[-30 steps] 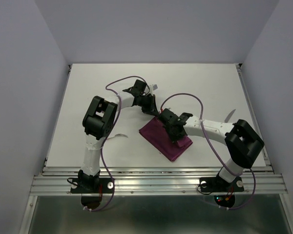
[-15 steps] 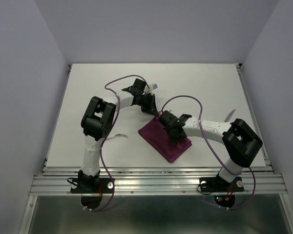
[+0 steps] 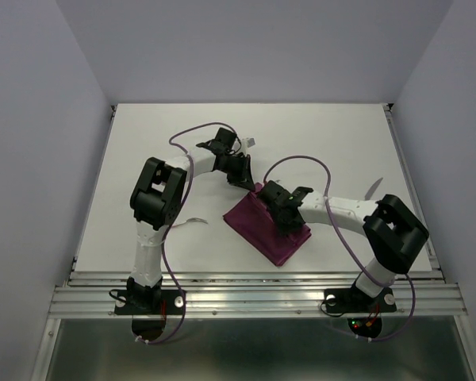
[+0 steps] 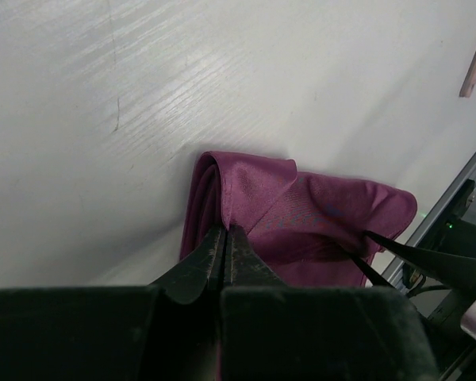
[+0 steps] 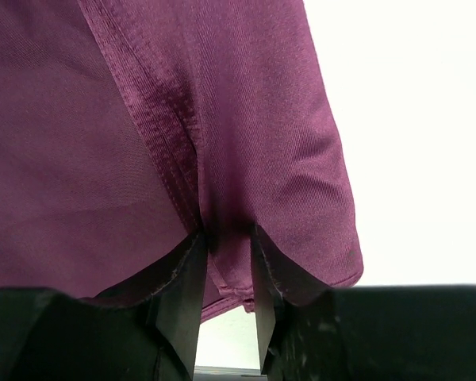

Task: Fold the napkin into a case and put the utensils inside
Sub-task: Fold the lower triangle-folded napkin at the center of the board.

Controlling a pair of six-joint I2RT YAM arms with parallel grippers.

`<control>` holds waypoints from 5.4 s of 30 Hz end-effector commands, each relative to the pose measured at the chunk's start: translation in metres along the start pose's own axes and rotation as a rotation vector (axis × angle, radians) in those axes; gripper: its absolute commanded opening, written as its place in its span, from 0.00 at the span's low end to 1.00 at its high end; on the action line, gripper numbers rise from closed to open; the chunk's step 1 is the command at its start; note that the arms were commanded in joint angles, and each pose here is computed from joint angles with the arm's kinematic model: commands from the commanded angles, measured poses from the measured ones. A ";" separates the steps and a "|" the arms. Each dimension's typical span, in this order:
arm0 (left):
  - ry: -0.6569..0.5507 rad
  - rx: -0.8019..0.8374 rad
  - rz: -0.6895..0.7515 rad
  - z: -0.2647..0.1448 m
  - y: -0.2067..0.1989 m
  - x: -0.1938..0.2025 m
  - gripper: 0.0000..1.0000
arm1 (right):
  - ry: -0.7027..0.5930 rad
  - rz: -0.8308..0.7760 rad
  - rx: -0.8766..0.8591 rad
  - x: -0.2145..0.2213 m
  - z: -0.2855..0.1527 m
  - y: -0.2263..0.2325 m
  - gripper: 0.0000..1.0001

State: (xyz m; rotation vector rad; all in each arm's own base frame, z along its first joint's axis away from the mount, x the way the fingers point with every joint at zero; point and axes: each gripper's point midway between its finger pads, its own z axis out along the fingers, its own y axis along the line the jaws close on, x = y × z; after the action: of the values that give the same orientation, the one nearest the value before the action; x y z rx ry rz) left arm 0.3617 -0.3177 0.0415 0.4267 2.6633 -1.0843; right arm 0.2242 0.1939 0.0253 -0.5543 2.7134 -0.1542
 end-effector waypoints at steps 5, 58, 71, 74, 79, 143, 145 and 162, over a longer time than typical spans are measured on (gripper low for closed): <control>0.003 0.041 0.059 -0.025 -0.020 0.002 0.00 | -0.165 0.071 -0.055 -0.043 -0.032 0.003 0.39; 0.037 0.049 0.139 -0.012 -0.020 -0.027 0.56 | -0.092 0.486 -0.301 -0.054 0.015 -0.021 0.01; -0.156 -0.075 0.091 -0.072 -0.002 -0.075 0.70 | -0.180 0.752 -0.124 -0.059 0.025 -0.066 0.01; -0.179 -0.098 0.068 -0.080 0.001 -0.069 0.70 | -0.188 0.786 -0.095 -0.058 0.027 -0.073 0.01; -0.156 -0.054 0.006 -0.063 0.008 -0.040 0.42 | -0.214 0.839 -0.067 -0.052 0.023 -0.080 0.01; -0.049 -0.032 0.011 0.024 -0.025 -0.033 0.00 | -0.363 0.597 -0.150 -0.192 0.011 -0.090 0.50; -0.041 -0.036 0.005 0.029 -0.021 -0.031 0.00 | -0.359 0.597 -0.150 -0.195 0.015 -0.089 0.49; -0.013 -0.026 0.004 0.039 -0.013 -0.023 0.00 | -0.368 0.621 -0.242 -0.202 0.019 -0.074 0.06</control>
State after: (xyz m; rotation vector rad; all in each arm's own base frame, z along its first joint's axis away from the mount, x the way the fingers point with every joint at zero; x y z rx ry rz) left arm 0.3765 -0.3548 0.0287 0.3878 2.6846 -1.0480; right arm 0.4174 0.1949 0.0631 0.2037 2.4983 0.3011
